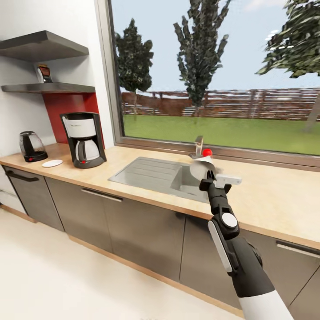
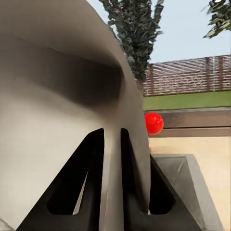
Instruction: Set up a coffee station on the kitchen countertop: keep the coffee maker on the countertop, move the bottle of coffee from the kitchen shelf to the counter next to the coffee maker, place a paper coffee filter on top of the coffee maker, put the saucer next to the coffee maker with the coffee cup on the saucer, and place the electric kettle next to the coffee maker.
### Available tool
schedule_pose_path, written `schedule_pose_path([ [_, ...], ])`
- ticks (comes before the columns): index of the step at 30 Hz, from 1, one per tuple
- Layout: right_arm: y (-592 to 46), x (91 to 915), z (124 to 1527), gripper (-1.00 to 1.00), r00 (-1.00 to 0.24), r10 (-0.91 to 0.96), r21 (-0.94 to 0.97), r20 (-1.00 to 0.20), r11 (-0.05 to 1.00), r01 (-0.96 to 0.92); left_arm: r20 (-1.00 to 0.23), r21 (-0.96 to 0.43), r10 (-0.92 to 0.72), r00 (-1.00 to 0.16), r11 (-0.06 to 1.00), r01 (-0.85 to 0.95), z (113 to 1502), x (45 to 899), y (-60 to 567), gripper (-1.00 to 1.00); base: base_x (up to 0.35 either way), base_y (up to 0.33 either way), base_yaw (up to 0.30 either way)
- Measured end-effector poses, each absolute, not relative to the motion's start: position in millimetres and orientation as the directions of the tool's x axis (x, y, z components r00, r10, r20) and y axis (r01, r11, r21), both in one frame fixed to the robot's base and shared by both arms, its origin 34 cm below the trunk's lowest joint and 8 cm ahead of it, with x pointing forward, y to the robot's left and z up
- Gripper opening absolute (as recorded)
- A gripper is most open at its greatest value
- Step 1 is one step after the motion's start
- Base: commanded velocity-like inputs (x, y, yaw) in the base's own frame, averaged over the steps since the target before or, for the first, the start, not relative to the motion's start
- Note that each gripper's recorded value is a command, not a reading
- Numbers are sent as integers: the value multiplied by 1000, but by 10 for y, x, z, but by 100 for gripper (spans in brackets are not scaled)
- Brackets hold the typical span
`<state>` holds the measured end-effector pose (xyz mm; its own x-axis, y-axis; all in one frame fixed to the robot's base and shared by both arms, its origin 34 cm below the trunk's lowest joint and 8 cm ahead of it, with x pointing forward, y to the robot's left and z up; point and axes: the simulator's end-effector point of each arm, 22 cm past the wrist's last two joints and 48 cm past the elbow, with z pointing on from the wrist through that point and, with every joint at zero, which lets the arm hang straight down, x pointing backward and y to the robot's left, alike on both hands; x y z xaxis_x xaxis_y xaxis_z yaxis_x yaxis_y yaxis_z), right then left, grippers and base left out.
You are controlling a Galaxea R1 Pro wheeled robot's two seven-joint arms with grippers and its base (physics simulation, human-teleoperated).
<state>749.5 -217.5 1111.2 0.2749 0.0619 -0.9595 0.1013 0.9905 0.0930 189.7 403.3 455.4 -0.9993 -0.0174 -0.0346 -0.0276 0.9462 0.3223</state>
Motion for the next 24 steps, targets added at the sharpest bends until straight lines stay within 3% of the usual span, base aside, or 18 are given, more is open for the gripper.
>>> schedule_pose_path([
  [14, -2177, 7518, 11062, -100, 267, 62, 92, -962, 991, 102, -31, 322, -21, -999, 946, -30, 4552, 1893, 4033, 100, 9, 8, 278],
  [24, -2176, 7533, 11023, -100, 260, 62, 91, -964, 991, 103, -38, 321, -23, -999, 946, -34, 4551, 1929, 4023, 100, 165, 216, 278],
])
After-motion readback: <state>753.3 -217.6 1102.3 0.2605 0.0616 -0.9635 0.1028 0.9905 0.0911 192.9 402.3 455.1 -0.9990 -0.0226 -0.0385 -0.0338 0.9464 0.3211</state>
